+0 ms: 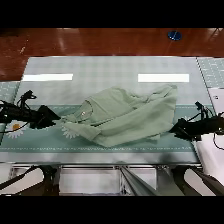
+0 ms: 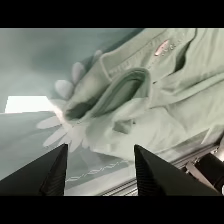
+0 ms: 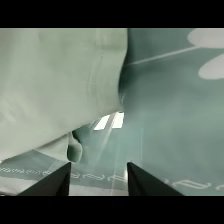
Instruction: Fold the shirts.
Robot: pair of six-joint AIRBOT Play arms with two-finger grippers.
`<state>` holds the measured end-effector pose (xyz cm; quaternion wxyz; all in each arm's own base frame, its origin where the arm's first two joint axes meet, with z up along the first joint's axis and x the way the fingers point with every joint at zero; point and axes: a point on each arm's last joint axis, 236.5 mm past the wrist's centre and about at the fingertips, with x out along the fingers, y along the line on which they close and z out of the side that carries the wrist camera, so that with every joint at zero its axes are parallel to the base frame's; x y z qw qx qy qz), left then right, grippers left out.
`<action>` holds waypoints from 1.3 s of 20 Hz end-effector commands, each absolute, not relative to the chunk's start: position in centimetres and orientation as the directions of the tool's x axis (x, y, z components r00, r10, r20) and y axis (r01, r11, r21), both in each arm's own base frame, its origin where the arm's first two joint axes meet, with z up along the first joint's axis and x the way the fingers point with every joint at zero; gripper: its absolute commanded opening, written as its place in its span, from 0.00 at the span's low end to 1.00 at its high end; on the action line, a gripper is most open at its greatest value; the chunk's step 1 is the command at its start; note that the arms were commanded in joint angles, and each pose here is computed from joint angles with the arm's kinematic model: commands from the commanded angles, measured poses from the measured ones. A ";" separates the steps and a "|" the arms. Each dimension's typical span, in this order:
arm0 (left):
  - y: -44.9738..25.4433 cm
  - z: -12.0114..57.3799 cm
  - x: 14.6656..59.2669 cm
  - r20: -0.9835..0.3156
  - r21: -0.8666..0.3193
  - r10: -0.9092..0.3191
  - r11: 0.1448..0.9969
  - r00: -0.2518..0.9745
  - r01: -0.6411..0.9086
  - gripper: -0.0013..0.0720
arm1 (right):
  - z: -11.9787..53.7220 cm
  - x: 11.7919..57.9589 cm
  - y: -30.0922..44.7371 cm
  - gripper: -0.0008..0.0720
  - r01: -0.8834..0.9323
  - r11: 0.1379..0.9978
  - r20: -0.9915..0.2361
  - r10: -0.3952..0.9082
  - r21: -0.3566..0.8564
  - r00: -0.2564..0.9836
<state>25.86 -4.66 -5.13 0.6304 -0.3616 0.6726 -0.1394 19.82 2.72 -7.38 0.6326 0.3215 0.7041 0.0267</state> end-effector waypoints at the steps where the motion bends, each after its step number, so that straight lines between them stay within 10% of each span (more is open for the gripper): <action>1: -6.6 -5.1 26.1 -0.721 -0.679 -0.692 0.695 0.036 -0.238 0.71 | -7.9 19.4 4.0 0.57 0.389 0.809 -0.874 0.486 0.441 -0.019; 5: -8.6 -6.8 26.1 -0.729 -0.664 -0.684 0.716 -0.025 -0.216 0.68 | -8.7 19.3 5.4 0.57 0.372 0.824 -0.873 0.483 0.427 -0.068; 7: -8.9 -7.2 26.0 -0.728 -0.662 -0.684 0.718 -0.040 -0.217 0.04 | -9.3 19.1 6.5 0.57 0.355 0.829 -0.863 0.494 0.431 -0.105; 16: -8.9 -7.1 26.0 -0.728 -0.662 -0.684 0.717 -0.039 -0.216 0.04 | -11.6 23.1 12.9 0.56 0.353 0.778 -0.828 0.561 0.520 -0.016; 19: -9.0 -6.9 26.2 -0.723 -0.669 -0.690 0.711 -0.029 -0.216 0.04 | -10.4 24.8 15.5 0.04 0.279 0.753 -0.791 0.611 0.596 0.039; 20: -9.1 -6.3 26.8 -0.720 -0.678 -0.694 0.706 -0.010 -0.206 0.04 | -8.9 25.4 16.3 0.04 0.213 0.749 -0.771 0.635 0.628 0.039; 26: -10.7 12.8 37.8 -0.453 -0.821 -0.772 0.556 0.447 0.128 0.04 | 11.8 34.6 14.4 0.04 -0.197 0.825 -0.723 0.561 0.530 0.402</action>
